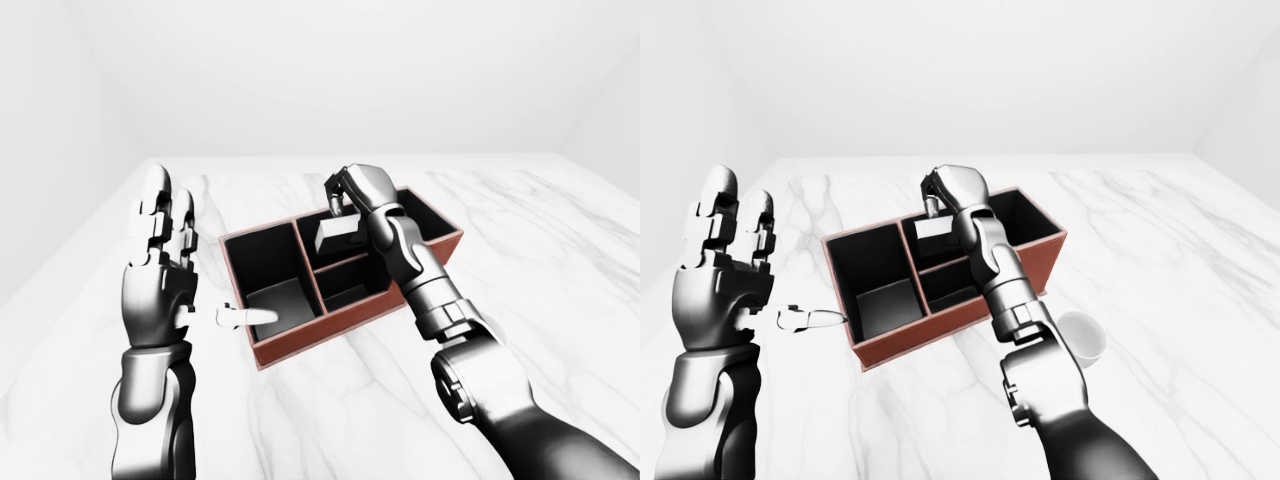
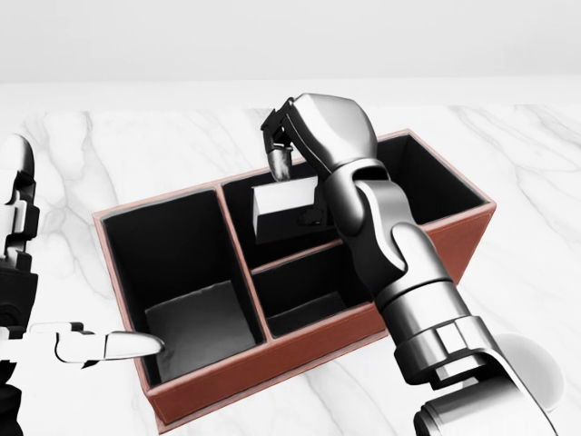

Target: Pick up the book and place it in the front compartment of the caddy.

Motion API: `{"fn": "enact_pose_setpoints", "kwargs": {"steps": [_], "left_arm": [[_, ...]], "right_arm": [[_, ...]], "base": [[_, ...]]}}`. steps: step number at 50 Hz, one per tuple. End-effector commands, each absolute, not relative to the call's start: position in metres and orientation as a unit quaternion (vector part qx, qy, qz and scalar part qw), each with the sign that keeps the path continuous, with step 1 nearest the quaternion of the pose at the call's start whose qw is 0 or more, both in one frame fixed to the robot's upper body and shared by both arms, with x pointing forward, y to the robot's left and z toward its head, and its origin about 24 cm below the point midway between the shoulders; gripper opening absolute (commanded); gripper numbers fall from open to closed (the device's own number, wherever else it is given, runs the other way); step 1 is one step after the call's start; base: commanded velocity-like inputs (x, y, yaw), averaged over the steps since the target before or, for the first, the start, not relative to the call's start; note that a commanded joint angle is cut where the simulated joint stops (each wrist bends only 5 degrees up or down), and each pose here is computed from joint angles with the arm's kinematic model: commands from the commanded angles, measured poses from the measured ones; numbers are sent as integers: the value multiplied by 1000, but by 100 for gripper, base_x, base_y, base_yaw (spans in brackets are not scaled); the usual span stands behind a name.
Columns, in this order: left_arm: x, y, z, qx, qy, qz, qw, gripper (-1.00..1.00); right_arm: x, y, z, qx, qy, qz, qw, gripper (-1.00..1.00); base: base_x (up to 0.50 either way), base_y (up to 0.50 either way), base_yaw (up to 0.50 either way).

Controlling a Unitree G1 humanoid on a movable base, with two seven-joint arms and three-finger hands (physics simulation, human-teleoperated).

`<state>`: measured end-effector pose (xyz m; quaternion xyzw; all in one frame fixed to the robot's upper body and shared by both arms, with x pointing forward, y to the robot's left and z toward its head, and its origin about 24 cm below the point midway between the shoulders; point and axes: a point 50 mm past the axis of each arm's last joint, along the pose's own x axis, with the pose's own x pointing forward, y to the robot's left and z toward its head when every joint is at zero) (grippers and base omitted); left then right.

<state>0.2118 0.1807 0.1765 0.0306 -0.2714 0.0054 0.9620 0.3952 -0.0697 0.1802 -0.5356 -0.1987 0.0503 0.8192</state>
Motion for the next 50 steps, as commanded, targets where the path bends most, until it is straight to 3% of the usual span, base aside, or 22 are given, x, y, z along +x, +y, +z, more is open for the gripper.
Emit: {"fn": "enact_pose_setpoints", "kwargs": {"steps": [1,50], "left_arm": [[212,180,176,31,-269,4,963,100],[211,180,178,31,-275,5,961,100]], "right_arm": [[399,-70,188,-539,-210,27,815,-100],[404,-54,177,-553,-206,26,807,-100]], "base": [[0,0,0],[0,0,0]]}}
